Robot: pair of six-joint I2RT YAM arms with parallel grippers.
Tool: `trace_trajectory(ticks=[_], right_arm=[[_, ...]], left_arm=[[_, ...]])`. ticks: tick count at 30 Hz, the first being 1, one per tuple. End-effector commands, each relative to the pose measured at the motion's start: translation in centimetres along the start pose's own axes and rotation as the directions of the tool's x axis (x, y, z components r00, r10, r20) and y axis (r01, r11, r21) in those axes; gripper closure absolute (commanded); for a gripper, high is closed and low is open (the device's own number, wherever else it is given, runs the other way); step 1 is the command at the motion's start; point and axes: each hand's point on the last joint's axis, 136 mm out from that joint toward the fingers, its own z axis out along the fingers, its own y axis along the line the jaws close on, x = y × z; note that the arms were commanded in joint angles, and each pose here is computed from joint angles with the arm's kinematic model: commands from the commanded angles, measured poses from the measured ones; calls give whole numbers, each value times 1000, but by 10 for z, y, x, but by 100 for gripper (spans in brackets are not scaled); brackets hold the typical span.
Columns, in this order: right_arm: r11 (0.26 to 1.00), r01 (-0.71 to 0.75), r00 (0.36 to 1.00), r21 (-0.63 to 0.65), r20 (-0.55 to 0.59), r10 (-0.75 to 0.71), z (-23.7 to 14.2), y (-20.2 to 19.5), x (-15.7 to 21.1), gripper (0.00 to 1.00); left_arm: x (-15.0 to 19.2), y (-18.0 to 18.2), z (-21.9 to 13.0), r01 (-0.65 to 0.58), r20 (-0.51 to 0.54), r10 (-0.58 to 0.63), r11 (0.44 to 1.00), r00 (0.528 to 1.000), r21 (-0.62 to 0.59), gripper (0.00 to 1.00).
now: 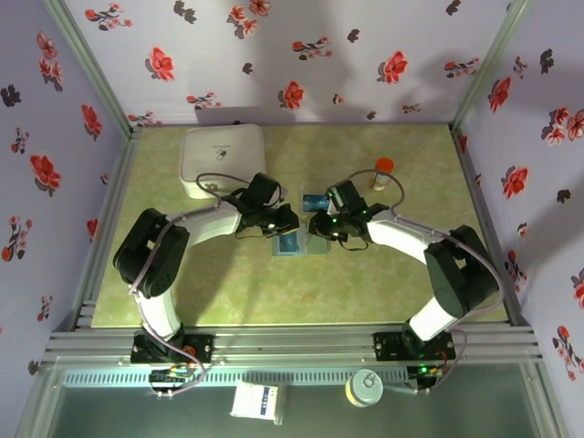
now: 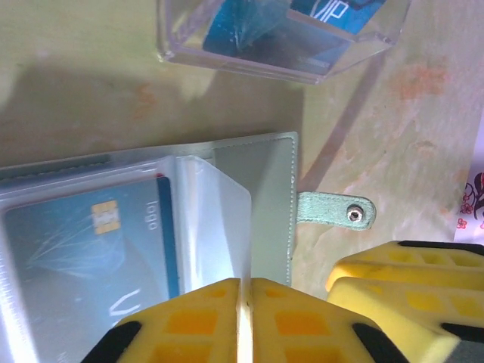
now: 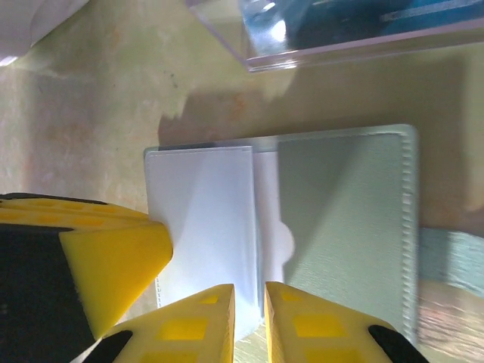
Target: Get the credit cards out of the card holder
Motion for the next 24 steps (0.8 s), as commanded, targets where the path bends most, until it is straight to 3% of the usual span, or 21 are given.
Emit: trace_trajectory(ticks=[1, 13, 24], right_arm=[[1000, 7, 1000, 18, 19, -7, -15, -10, -1, 81], [1000, -12, 1000, 28, 25, 11, -30, -30, 4, 80], [1000, -7, 1000, 13, 20, 7, -32, -28, 2, 78]], left_arm=[[3, -9, 13, 3, -30, -3, 1000, 1000, 4, 90], [10, -16, 52, 0, -90, -1, 1000, 996, -14, 91], [-4, -40, 39, -47, -56, 47, 999, 997, 8, 76]])
